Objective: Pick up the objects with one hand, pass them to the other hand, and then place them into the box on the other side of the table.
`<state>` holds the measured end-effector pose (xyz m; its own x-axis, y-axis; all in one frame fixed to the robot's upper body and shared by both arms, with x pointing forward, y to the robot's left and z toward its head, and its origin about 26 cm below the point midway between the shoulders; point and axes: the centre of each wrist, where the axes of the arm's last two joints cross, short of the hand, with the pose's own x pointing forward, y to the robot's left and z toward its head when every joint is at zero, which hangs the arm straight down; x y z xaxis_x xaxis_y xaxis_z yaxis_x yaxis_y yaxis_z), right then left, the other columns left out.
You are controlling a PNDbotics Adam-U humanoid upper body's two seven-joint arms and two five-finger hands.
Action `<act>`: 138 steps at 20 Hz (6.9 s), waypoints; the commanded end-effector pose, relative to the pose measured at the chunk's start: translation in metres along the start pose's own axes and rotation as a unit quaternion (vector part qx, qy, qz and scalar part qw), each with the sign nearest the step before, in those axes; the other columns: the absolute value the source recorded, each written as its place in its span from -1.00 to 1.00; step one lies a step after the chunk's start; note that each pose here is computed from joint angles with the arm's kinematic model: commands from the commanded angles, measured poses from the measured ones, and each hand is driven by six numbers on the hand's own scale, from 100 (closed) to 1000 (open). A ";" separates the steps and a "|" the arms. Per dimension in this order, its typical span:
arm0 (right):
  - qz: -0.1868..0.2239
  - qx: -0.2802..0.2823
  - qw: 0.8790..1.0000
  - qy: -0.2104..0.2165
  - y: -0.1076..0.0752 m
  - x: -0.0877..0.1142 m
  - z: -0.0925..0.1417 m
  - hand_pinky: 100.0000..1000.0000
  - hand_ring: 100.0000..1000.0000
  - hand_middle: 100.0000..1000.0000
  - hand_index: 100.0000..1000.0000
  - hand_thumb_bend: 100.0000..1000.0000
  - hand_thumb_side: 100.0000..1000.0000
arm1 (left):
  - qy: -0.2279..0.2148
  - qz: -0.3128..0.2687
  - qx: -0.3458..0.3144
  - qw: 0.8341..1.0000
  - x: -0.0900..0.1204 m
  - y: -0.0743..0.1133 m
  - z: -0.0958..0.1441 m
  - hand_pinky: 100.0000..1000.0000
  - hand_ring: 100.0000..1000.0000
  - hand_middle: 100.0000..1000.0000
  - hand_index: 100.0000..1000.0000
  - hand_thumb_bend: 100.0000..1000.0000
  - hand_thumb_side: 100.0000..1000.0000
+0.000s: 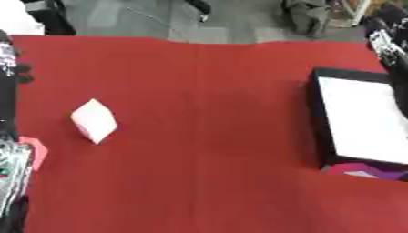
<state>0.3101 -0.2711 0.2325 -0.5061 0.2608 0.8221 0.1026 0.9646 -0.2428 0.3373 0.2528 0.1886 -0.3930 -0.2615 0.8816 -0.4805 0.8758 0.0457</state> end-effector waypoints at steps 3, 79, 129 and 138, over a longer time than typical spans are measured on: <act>0.012 -0.001 1.000 -0.019 -0.005 0.010 -0.002 1.00 1.00 1.00 1.00 -1.00 0.02 | -0.020 0.001 -0.002 1.000 0.010 0.003 -0.004 0.11 0.04 0.12 0.47 -0.76 0.44; 0.034 -0.008 0.999 0.000 -0.010 0.003 0.000 1.00 1.00 1.00 1.00 -1.00 0.01 | 0.534 -0.506 -0.089 0.671 -0.100 0.171 -0.145 0.85 0.77 0.62 0.82 -0.25 -0.53; 0.140 0.314 0.921 -0.182 0.063 0.073 -0.032 1.00 1.00 1.00 1.00 -1.00 -0.45 | -0.033 -0.489 -0.245 0.836 0.067 0.012 -0.049 0.09 -0.17 -0.40 -0.16 -1.00 -0.60; 0.211 0.392 0.851 -0.280 0.103 0.099 -0.033 1.00 1.00 1.00 1.00 -1.00 -1.00 | -0.130 -0.431 -0.313 0.836 0.068 -0.009 -0.012 0.06 -0.19 -0.39 -0.16 -1.00 -0.54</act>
<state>0.3046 -0.1489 0.2986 -0.8976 0.3162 0.3072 -0.1525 0.4311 -0.8893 0.3299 0.2349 0.2460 -0.2661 -0.9219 0.2817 -0.1746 0.3335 0.9265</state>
